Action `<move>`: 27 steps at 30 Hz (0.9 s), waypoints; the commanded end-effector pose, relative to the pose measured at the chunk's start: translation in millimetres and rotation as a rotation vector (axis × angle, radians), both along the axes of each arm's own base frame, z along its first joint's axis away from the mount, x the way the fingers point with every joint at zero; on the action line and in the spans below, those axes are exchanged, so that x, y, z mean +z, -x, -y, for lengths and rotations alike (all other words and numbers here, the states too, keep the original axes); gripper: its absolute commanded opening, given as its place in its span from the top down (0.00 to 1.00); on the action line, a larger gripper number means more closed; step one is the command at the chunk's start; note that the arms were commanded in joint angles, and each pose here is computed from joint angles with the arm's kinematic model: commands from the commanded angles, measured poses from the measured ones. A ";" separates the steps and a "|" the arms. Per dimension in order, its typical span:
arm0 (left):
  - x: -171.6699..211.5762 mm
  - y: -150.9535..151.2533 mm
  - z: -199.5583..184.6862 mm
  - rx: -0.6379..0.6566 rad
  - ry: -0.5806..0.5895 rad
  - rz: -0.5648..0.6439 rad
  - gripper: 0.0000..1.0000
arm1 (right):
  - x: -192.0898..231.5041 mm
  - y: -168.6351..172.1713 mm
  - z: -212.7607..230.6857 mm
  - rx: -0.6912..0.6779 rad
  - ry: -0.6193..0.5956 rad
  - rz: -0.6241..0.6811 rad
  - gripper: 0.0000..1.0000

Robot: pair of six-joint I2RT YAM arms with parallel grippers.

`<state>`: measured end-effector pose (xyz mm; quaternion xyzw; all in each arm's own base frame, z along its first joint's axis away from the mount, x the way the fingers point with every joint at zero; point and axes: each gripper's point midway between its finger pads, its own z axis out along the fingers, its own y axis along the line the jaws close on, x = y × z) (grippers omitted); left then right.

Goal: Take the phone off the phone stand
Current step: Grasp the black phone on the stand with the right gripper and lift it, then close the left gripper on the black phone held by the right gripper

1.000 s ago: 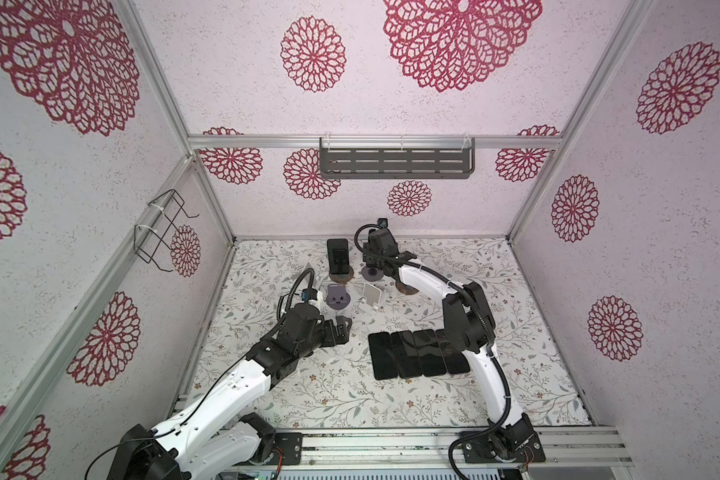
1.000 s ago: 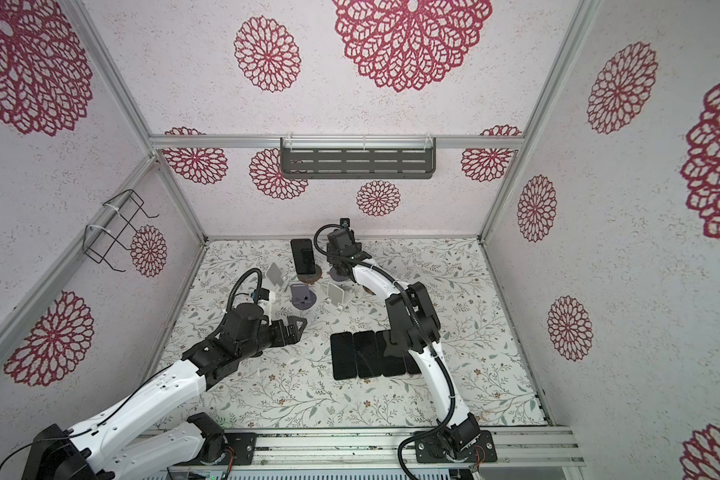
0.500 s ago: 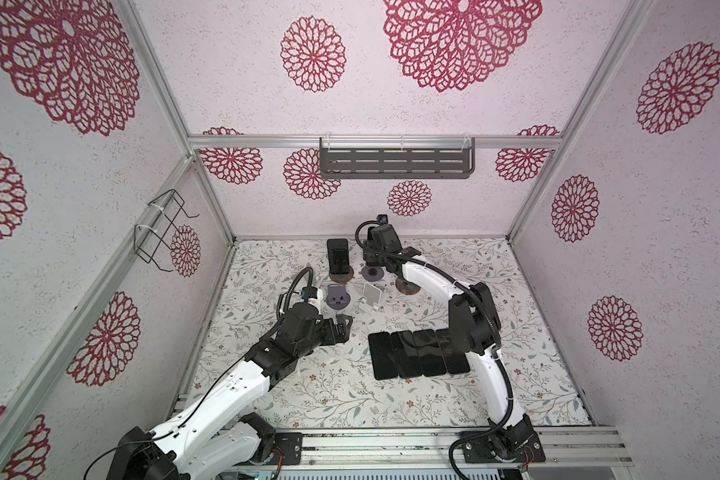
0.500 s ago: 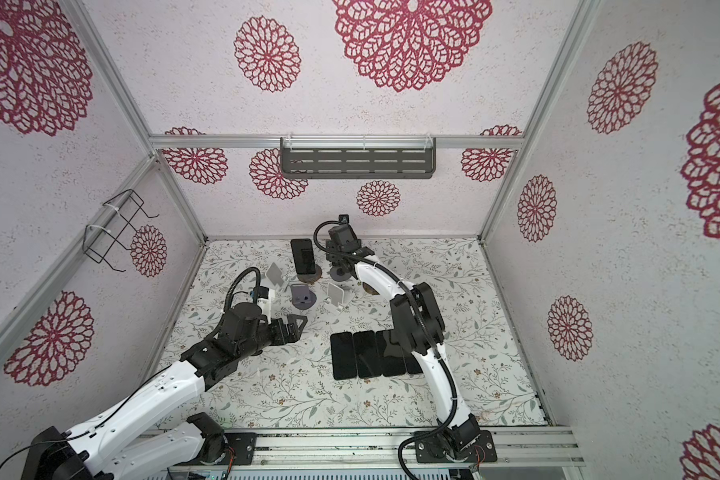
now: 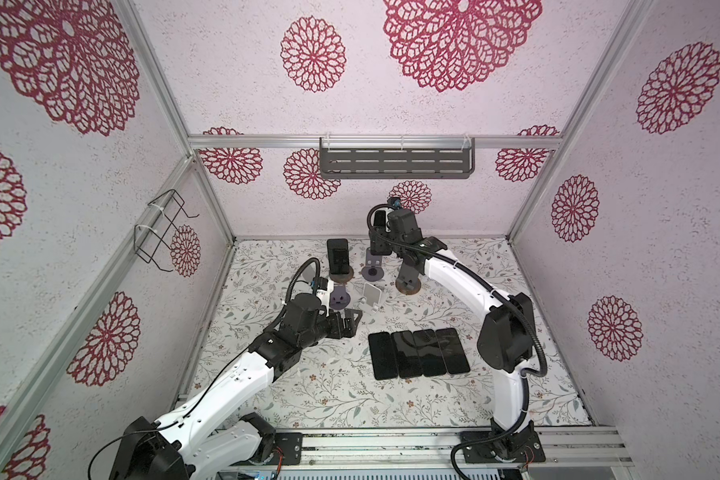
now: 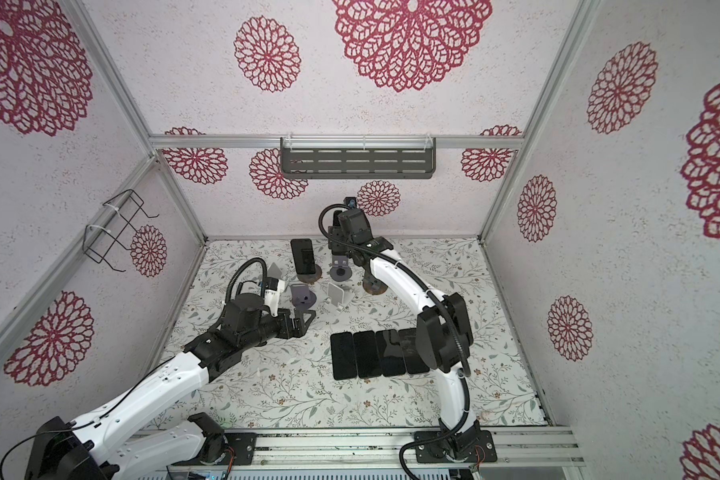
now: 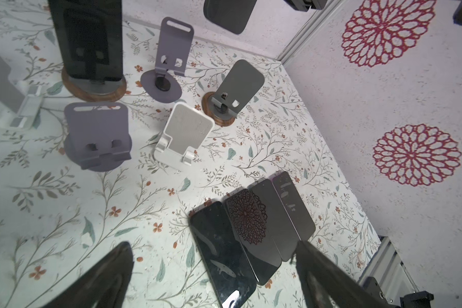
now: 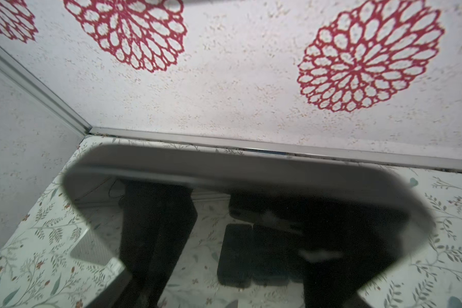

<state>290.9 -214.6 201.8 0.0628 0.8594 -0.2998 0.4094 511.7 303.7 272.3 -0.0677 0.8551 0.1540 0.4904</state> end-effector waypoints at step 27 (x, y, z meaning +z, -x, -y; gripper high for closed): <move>19.4 -31.2 86.4 -0.344 0.173 0.140 0.48 | -13.5 133.7 16.8 0.320 -0.231 -0.294 0.32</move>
